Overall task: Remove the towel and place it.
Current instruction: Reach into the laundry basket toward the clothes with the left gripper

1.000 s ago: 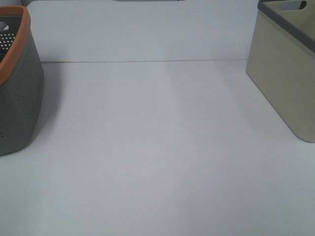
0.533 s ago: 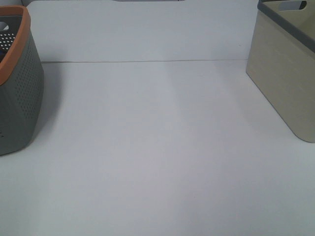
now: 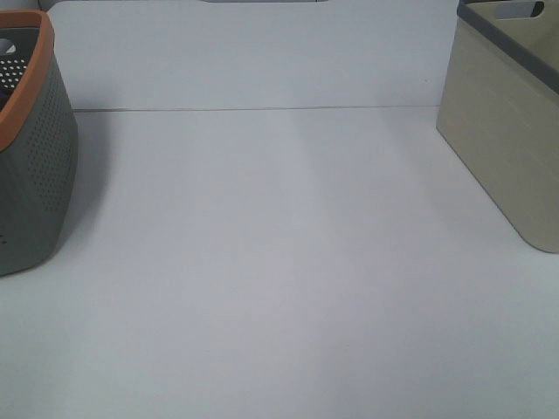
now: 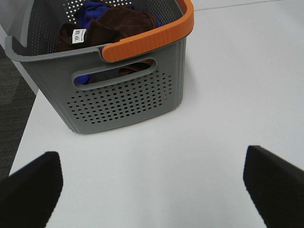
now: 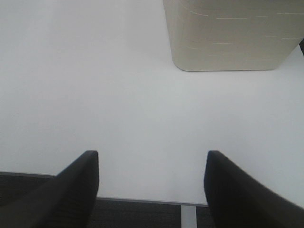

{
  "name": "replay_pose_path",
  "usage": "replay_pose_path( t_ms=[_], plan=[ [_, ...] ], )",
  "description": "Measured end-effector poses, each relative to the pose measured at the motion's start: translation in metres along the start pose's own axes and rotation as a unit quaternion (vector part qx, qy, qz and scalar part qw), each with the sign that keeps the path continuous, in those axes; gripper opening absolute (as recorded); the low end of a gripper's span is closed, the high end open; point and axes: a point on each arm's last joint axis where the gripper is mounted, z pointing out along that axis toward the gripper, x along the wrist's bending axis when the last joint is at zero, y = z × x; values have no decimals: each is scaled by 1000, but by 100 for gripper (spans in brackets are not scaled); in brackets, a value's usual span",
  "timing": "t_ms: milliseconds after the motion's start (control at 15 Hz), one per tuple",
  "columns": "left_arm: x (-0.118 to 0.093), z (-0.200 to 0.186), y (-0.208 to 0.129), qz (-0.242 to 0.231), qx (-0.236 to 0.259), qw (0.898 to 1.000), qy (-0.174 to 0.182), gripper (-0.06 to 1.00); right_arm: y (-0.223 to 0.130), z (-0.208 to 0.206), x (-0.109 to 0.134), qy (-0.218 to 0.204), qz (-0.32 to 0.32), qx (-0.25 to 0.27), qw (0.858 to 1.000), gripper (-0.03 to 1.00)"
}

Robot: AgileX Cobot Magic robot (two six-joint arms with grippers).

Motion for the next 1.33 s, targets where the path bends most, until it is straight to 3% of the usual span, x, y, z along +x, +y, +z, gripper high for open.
replay_pose_path(
  t_ms=[1333],
  plan=[
    [0, 0, 0, 0, 0, 1000, 0, 99, 0, 0, 0, 0, 0, 0, 1000, 56]
  ],
)
